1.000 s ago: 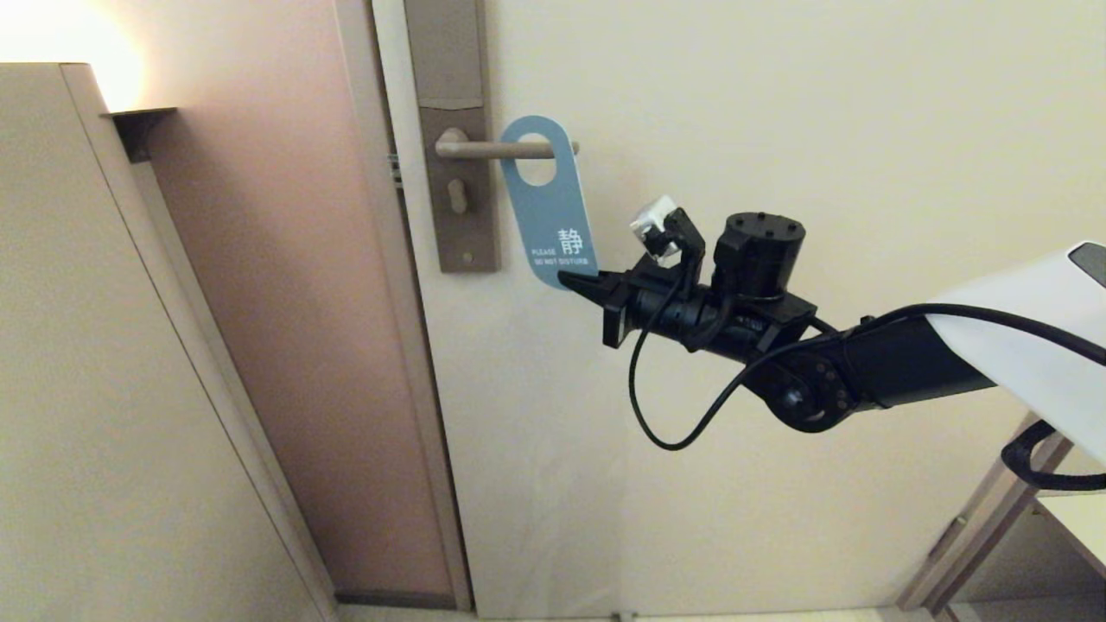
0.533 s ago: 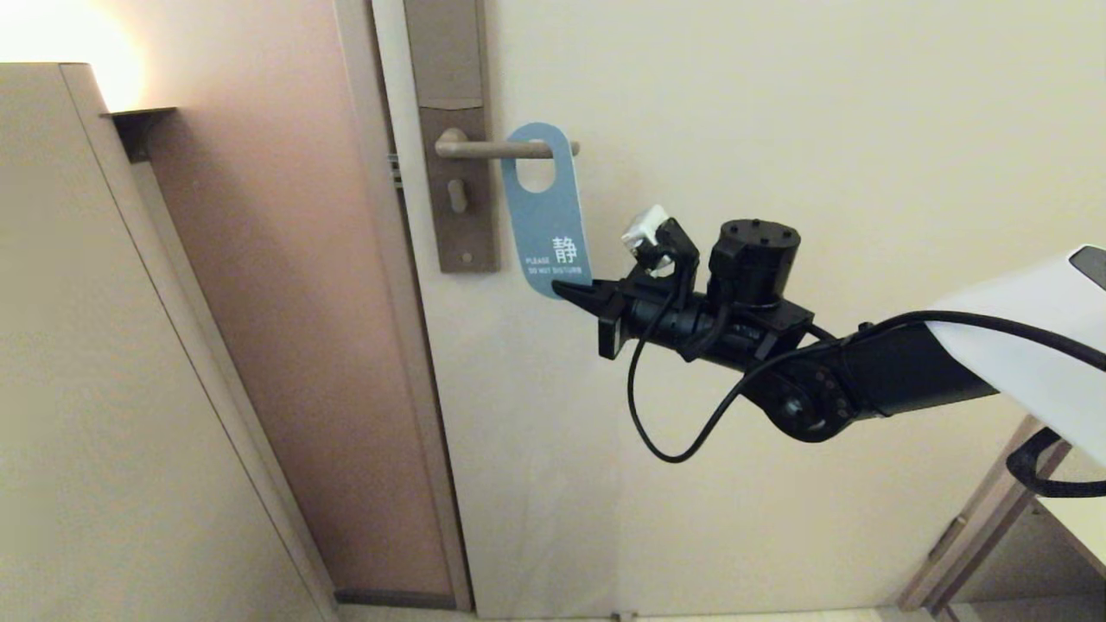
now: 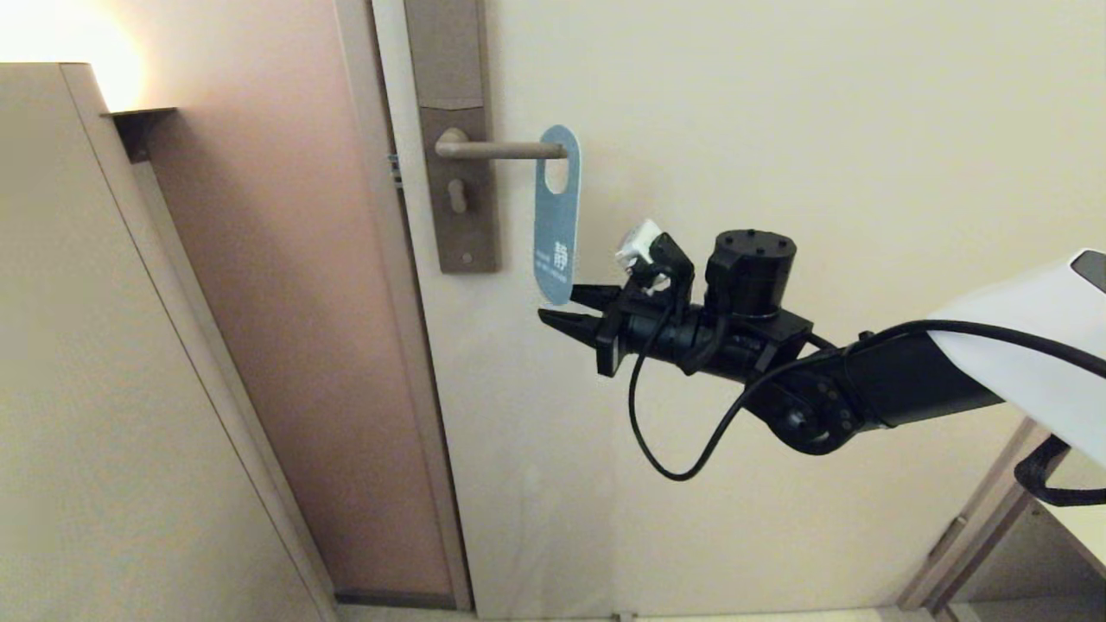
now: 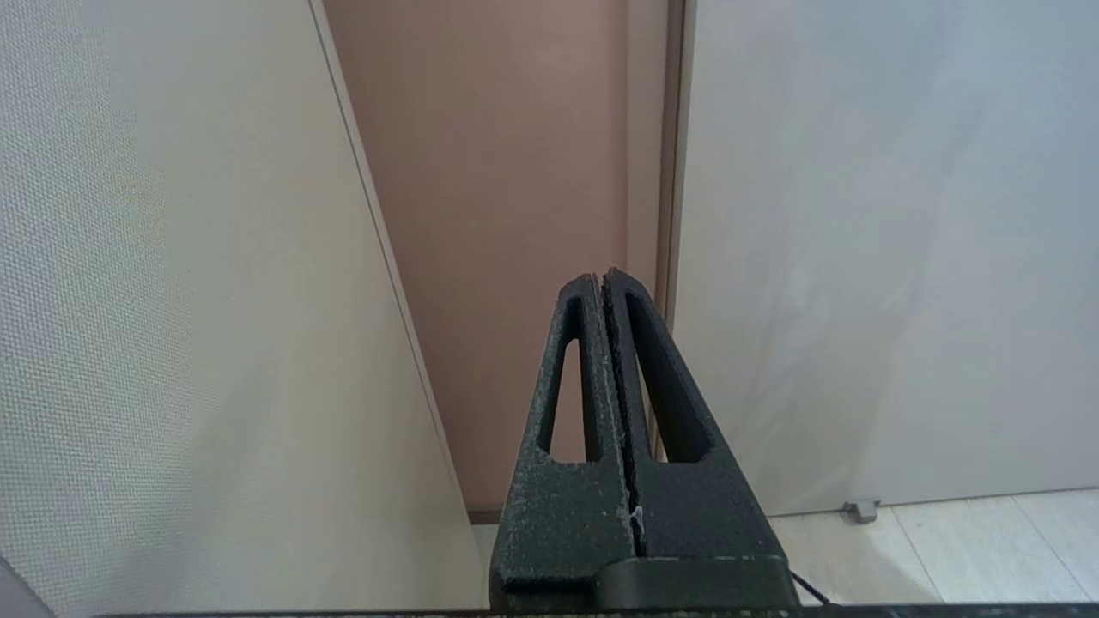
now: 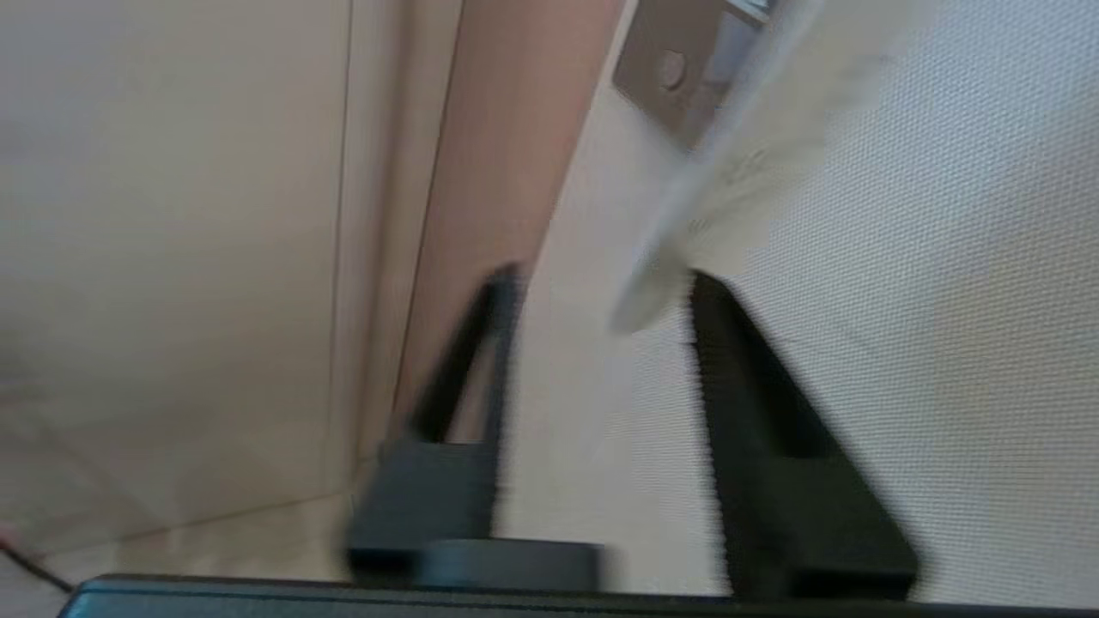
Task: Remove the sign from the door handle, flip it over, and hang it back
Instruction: Hang the sign back with the other side facing out
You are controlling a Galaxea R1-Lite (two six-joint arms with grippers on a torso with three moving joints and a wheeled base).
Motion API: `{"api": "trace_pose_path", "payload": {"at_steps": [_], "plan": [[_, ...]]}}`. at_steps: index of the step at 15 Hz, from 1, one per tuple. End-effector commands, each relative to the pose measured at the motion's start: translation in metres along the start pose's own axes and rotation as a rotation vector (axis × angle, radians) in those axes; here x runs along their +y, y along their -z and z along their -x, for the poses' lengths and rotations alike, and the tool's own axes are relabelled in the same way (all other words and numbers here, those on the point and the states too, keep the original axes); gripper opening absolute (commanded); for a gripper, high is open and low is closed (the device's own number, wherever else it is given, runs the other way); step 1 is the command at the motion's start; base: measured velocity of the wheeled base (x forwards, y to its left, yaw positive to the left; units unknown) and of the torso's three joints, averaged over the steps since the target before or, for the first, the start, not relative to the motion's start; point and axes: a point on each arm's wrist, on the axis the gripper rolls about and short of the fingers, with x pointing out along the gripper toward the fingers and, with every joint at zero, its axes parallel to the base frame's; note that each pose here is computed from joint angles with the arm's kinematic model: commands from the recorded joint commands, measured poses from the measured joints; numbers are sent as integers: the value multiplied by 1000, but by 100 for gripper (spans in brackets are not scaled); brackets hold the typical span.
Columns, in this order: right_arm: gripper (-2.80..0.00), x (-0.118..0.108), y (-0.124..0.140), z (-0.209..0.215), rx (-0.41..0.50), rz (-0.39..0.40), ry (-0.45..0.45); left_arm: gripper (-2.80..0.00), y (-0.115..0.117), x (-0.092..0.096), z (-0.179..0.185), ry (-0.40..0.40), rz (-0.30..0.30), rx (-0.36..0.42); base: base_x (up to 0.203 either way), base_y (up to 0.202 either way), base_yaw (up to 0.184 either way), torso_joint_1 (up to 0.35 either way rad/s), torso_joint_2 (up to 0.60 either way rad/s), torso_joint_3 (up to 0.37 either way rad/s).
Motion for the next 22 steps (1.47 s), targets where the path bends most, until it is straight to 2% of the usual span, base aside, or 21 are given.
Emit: {"api": "trace_pose_path", "payload": {"at_steps": [1,5,9,13,19,20,22], "plan": [[0,0,-2,1,-8,5,-3,-280,0,0,0,1,-1,2,0,0,0,0,0,0],[0,1,-2,4,-4,-1,-3,-280,0,0,0,1,-1,2,0,0,0,0,0,0],[0,1,-16,14,-21,-17,6,-280,0,0,0,1,-1,2,0,0,0,0,0,0],[0,-14,-28,39,-13,-58,63,-280,0,0,0,1,-1,2,0,0,0,0,0,0],[0,-28,-30,53,-5,-60,110,-280,0,0,0,1,-1,2,0,0,0,0,0,0],[-280,-29,-30,53,-6,-60,112,-280,0,0,0,1,-1,2,0,0,0,0,0,0],[-280,-31,-27,53,-1,-59,118,-280,0,0,0,1,-1,2,0,0,0,0,0,0]]}}
